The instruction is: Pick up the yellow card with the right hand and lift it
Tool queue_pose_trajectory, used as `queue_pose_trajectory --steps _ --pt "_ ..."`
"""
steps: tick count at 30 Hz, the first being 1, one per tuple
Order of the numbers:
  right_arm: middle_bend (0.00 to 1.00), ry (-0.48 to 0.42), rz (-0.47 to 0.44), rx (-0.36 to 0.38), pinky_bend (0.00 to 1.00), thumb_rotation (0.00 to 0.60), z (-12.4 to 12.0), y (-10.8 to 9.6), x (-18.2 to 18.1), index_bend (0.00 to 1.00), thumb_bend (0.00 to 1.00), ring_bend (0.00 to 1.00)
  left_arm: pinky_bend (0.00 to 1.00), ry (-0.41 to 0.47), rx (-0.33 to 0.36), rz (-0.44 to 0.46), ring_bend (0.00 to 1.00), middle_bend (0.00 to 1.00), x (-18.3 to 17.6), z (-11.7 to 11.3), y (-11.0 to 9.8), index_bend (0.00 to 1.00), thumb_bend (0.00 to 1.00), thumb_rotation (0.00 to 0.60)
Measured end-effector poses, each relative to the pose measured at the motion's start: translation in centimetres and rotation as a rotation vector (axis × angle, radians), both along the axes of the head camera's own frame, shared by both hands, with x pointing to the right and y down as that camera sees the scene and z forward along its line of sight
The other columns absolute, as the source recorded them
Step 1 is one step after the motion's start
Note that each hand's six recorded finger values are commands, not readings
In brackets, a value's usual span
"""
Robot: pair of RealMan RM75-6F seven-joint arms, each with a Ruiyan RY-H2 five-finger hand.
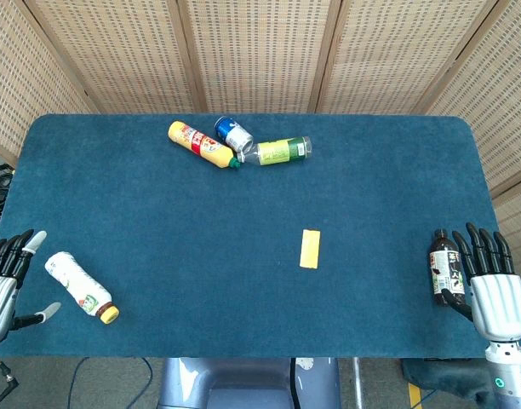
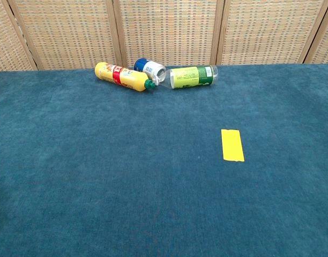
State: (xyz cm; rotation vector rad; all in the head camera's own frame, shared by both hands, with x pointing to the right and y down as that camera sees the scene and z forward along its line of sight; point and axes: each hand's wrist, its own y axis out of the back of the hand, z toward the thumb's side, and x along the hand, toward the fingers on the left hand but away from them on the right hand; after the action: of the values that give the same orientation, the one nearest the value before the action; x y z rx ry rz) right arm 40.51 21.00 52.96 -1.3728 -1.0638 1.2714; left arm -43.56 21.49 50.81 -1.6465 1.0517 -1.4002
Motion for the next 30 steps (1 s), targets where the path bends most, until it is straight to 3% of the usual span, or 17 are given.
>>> queue_pose_trajectory --steps 11,13,15,17,20,30 --pt "0.00 -0.049 -0.017 -0.052 0.00 0.600 0.9 -0.2 -0.6 0.01 0.00 0.00 0.00 -0.002 0.010 0.000 0.00 0.00 -0.2 -0.2 0.0 0.00 0.00 0.600" --pt "0.00 -0.055 -0.032 -0.066 0.00 0.600 1.3 -0.5 -1.1 0.06 0.00 0.00 0.00 -0.007 0.003 0.005 0.00 0.00 0.0 0.1 -0.1 0.00 0.00 0.600" --pt "0.00 -0.062 -0.055 -0.087 0.00 0.600 1.8 -1.0 -1.8 0.18 0.00 0.00 0.00 -0.010 -0.001 0.009 0.00 0.00 0.1 0.2 -0.1 0.00 0.00 0.600" --pt "0.00 -0.071 -0.082 -0.115 0.00 0.600 2.5 -1.8 -2.8 0.29 0.00 0.00 0.00 -0.015 -0.004 0.012 0.00 0.00 0.3 0.4 -0.2 0.00 0.00 0.600" --pt "0.00 -0.089 -0.121 -0.172 0.00 0.600 3.7 -3.3 -4.7 0.36 0.00 0.00 0.00 -0.024 -0.011 0.011 0.00 0.00 0.4 0.8 -0.4 0.00 0.00 0.600" --pt "0.00 -0.145 -0.204 -0.358 0.00 0.600 8.9 -8.7 -13.2 0.42 0.19 0.00 0.00 -0.051 -0.054 -0.003 0.00 0.00 0.5 2.3 -0.9 0.00 0.00 0.600"
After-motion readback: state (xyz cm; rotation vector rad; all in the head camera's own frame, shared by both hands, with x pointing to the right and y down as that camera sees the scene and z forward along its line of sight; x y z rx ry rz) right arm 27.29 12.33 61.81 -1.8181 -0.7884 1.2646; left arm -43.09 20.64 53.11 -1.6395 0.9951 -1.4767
